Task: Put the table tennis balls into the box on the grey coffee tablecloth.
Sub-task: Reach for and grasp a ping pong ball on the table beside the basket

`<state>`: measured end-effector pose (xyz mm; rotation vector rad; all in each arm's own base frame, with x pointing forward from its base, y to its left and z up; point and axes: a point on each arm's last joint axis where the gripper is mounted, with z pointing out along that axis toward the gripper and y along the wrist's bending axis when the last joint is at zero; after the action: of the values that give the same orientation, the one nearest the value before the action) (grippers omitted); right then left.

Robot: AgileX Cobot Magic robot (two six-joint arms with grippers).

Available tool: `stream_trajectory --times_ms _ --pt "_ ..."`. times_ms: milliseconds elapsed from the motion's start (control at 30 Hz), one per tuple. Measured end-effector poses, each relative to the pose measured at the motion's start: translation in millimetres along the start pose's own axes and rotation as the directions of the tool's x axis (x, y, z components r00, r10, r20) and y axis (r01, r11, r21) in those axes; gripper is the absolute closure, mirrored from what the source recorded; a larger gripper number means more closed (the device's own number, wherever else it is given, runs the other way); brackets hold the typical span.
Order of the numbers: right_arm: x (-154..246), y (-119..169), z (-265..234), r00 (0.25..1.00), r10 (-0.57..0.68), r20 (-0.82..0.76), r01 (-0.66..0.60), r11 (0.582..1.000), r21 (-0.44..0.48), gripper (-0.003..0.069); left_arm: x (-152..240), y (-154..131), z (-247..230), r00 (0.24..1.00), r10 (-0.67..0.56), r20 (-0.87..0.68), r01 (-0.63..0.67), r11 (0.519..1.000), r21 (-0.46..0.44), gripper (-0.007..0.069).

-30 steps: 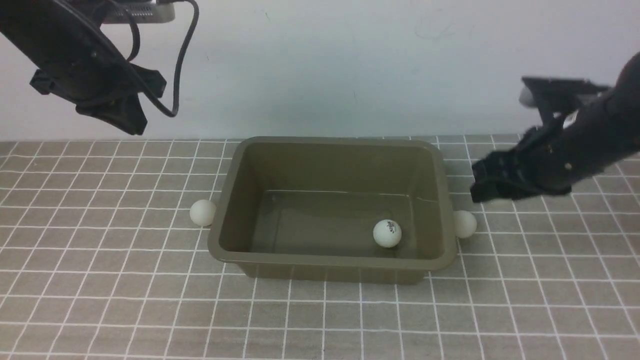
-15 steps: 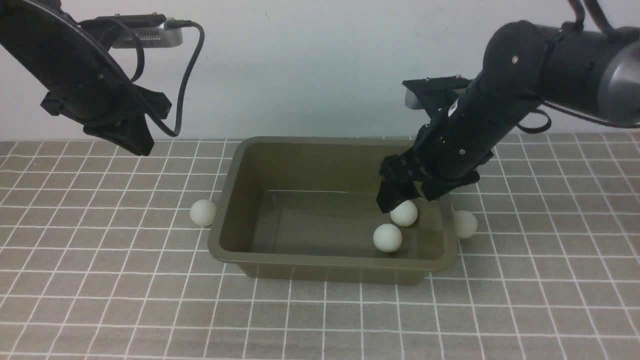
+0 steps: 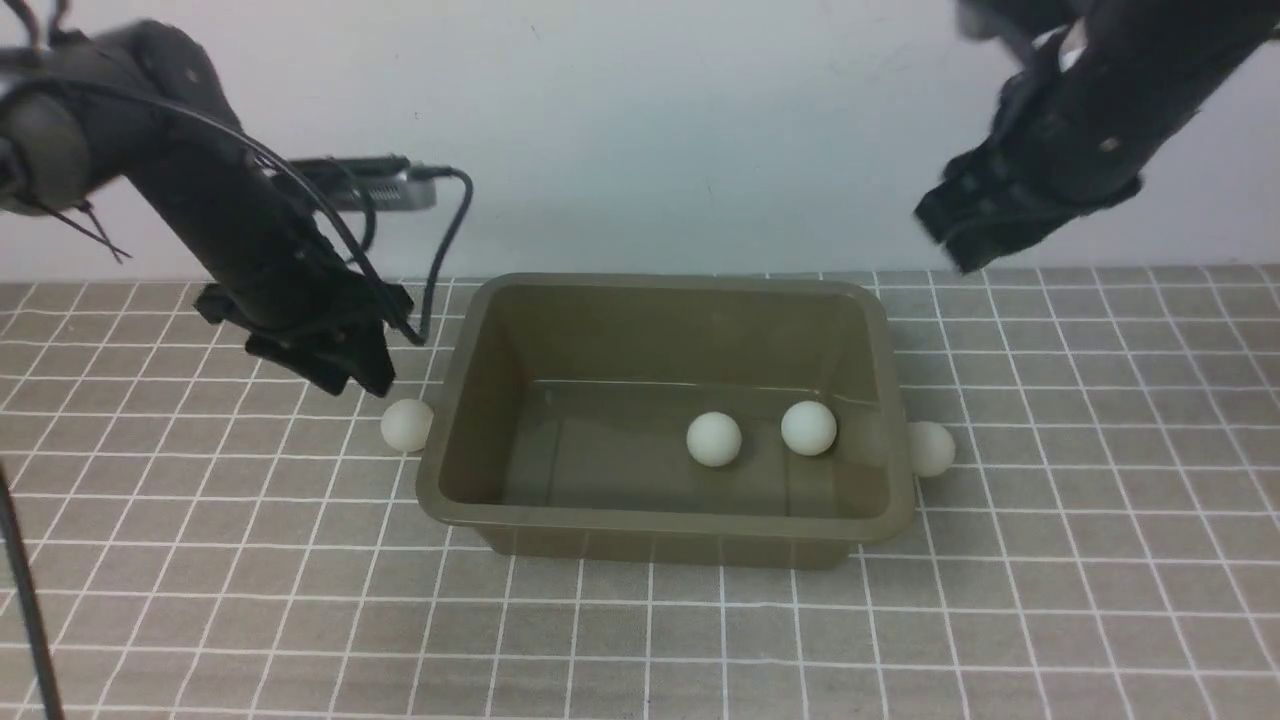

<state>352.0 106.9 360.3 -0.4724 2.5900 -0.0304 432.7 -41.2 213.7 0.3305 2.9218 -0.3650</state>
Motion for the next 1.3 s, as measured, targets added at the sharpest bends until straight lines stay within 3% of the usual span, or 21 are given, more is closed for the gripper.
stream_trajectory --times_ms 100,233,467,767,967,1100,1300 --pt "5 -22 -25 0.994 0.091 0.052 -0.092 0.996 0.015 0.0466 -5 -1 23 1.0 0.005 -0.003 -0.005 1.0 -0.001 0.018" --pt "13 -44 -46 0.983 0.157 0.094 -0.16 0.987 0.022 0.0522 -8 3 45 1.0 0.001 -0.004 -0.001 1.0 -0.006 0.0132" --pt "17 -57 -52 0.975 0.197 0.104 -0.201 0.979 0.031 0.053 -8 8 50 1.0 0.026 -0.003 -0.027 0.998 -0.053 0.0153" --pt "16 -51 -52 0.975 0.197 0.103 -0.194 0.98 -0.039 0.053 -8 12 50 0.999 0.03 -0.014 -0.031 0.994 -0.101 0.017" --pt "16 -50 -52 0.974 0.2 0.103 -0.196 0.979 -0.049 0.053 -7 14 57 0.999 0.024 -0.03 -0.027 0.995 -0.096 0.0285" --pt "16 -50 -52 0.974 0.2 0.104 -0.196 0.979 -0.05 0.053 -7 14 56 0.999 0.023 -0.043 -0.027 0.995 -0.094 0.0284" --pt "22 -59 -35 0.969 0.241 0.049 -0.239 0.97 -0.049 0.053 -9 4 18 0.998 0.038 -0.059 -0.044 0.994 -0.095 0.0284"
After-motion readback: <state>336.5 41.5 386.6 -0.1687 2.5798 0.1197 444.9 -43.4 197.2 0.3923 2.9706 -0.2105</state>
